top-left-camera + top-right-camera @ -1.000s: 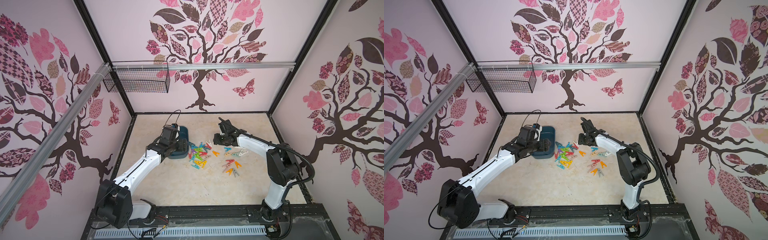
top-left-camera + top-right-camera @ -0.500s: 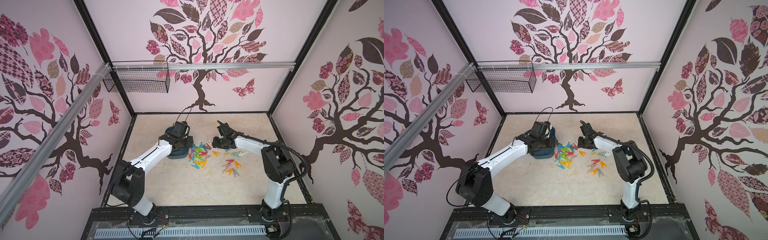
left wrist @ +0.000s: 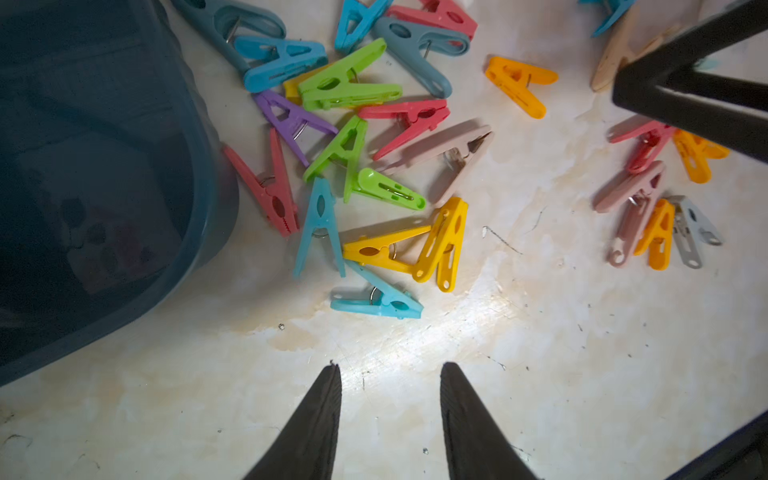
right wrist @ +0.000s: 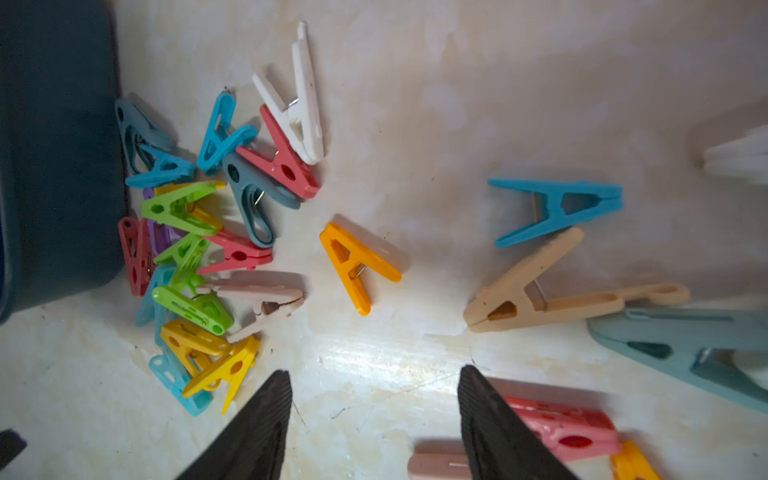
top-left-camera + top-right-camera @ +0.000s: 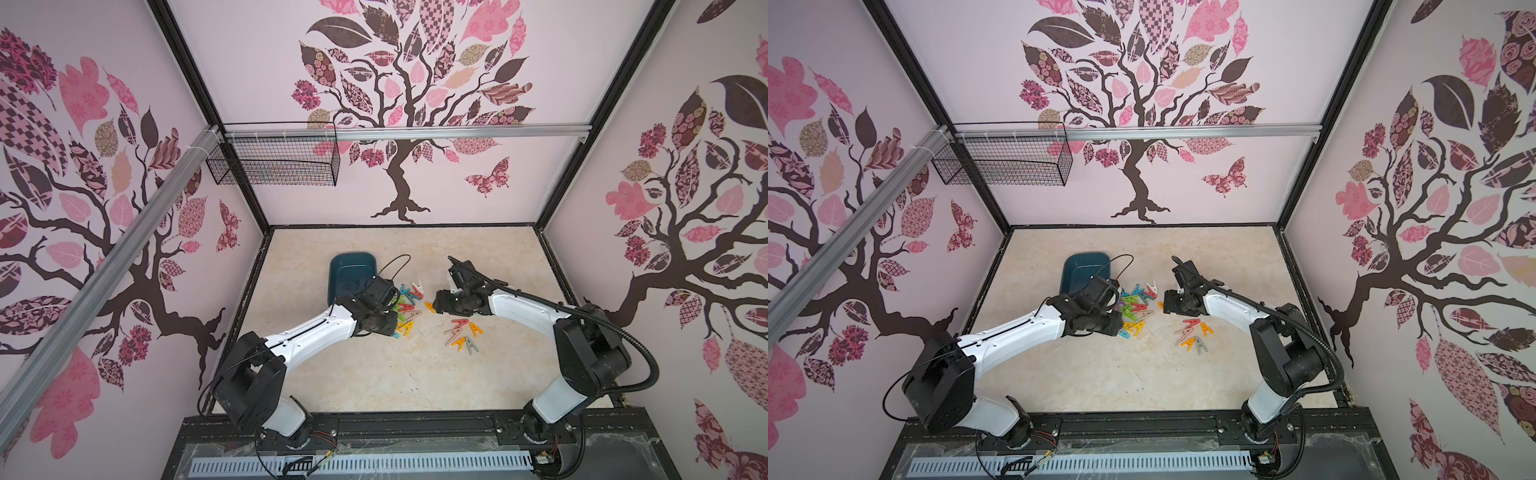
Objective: Put the clothespins into the storage box
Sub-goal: Move the clothespin to the center of the board.
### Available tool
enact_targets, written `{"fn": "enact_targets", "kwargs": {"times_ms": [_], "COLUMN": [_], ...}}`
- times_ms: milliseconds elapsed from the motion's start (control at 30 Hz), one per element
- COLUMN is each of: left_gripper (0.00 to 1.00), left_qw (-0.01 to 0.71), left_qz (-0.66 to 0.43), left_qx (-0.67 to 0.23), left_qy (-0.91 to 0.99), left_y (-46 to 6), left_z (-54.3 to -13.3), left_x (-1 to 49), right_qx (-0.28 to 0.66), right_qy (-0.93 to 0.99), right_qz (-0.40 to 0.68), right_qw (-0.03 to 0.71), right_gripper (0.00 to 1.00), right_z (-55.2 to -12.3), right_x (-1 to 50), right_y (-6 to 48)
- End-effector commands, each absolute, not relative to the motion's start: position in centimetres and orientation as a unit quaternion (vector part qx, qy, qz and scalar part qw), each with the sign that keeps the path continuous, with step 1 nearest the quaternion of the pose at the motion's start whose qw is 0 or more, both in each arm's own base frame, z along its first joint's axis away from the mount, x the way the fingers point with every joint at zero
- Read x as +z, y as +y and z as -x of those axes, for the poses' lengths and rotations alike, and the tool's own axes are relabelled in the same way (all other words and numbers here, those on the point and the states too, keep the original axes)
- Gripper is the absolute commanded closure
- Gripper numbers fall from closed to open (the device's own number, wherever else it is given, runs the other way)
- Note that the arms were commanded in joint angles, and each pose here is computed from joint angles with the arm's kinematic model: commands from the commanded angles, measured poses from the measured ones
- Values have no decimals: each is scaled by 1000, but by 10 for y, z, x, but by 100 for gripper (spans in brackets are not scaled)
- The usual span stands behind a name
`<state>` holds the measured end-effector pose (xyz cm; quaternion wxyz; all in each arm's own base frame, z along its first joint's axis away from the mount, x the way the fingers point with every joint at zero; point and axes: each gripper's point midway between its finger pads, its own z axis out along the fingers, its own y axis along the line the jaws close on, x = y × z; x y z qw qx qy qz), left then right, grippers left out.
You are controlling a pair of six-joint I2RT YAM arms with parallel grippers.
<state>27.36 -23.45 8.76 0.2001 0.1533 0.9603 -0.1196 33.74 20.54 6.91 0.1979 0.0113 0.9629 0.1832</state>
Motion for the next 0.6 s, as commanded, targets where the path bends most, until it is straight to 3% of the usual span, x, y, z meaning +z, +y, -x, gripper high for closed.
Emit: {"fn": "enact_targets", "kwargs": {"times_ms": [0,567], "left_gripper": [57,67], "left_qw": [196,189], "left_qz": [-137,-128], "left_qx": [-102,-88], "left_qy": [966,970], "left_y": [-229,-240], "left_z": [-277,-306], "left_x": [67,36], "right_qx": [195,186], "right_qy": [962,965], "right_qz": [3,5], "right_qw": [192,185], "right_gripper": [29,27], "right_z": [-323,-306], "right_x": [78,69], "right_y": [211,202]}}
